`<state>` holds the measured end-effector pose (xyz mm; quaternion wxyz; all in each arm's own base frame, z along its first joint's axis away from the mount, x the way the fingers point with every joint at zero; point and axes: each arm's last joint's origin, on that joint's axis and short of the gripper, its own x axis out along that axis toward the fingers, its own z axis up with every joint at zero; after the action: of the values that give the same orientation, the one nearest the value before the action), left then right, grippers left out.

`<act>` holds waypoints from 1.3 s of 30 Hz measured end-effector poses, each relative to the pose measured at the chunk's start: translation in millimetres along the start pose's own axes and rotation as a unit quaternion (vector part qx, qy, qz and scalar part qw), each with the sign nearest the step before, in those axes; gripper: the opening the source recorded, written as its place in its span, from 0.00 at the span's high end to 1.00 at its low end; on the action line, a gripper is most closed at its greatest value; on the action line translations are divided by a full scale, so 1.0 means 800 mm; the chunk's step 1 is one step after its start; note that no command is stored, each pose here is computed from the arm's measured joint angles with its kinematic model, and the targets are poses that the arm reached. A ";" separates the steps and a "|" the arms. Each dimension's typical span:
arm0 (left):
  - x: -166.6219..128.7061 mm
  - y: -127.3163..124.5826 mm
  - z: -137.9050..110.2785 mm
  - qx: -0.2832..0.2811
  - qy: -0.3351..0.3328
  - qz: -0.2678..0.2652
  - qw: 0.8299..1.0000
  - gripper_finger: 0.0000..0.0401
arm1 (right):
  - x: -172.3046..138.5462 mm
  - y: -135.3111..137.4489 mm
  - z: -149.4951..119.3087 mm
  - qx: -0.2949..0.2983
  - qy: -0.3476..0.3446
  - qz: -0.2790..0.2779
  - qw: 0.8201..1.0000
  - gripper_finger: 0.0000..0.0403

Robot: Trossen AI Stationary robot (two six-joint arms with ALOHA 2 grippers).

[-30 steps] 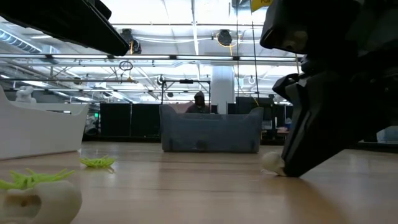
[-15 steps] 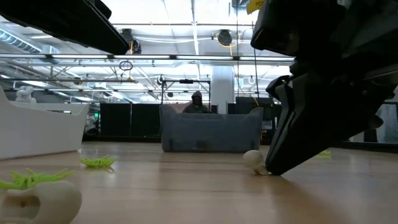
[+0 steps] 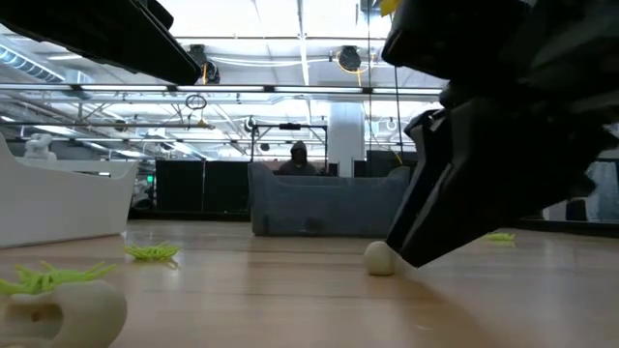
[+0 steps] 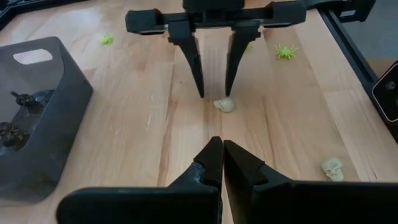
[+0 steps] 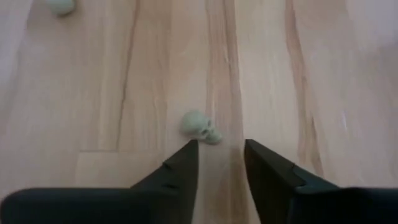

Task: Sort Halloween decoration
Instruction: Put the white skull toy into the white bin

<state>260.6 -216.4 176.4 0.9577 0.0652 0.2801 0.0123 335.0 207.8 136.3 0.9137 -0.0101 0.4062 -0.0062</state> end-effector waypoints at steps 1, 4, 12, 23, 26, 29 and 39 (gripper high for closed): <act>0.000 0.000 0.000 0.000 0.000 0.000 1.000 0.97 | 0.000 0.000 0.000 -0.011 0.000 0.000 1.000 0.67; 0.000 0.000 0.000 0.000 -0.001 0.000 1.000 0.97 | 0.000 0.000 0.000 -0.057 0.000 0.002 0.998 0.61; 0.001 0.002 0.002 -0.006 -0.009 0.011 1.000 0.97 | 0.010 -0.016 0.014 -0.081 -0.013 0.024 0.996 0.59; 0.003 0.004 0.003 -0.007 -0.009 0.013 1.000 0.97 | 0.017 -0.015 0.016 -0.093 -0.021 0.060 0.994 0.61; 0.003 0.004 0.003 -0.006 -0.009 0.013 1.000 0.97 | 0.017 -0.014 0.021 -0.106 -0.039 0.064 0.992 0.61; 0.003 0.004 0.003 -0.006 -0.009 0.013 1.000 0.97 | 0.023 -0.014 0.023 -0.136 -0.059 0.068 0.987 0.61; 0.003 0.004 0.003 -0.005 -0.009 0.013 1.000 0.97 | 0.048 -0.031 0.023 -0.138 -0.045 0.132 0.980 0.65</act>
<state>263.7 -213.5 177.7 0.9601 0.0645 0.2710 0.0257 374.1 182.7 120.8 0.9136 -0.0829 0.3592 0.1716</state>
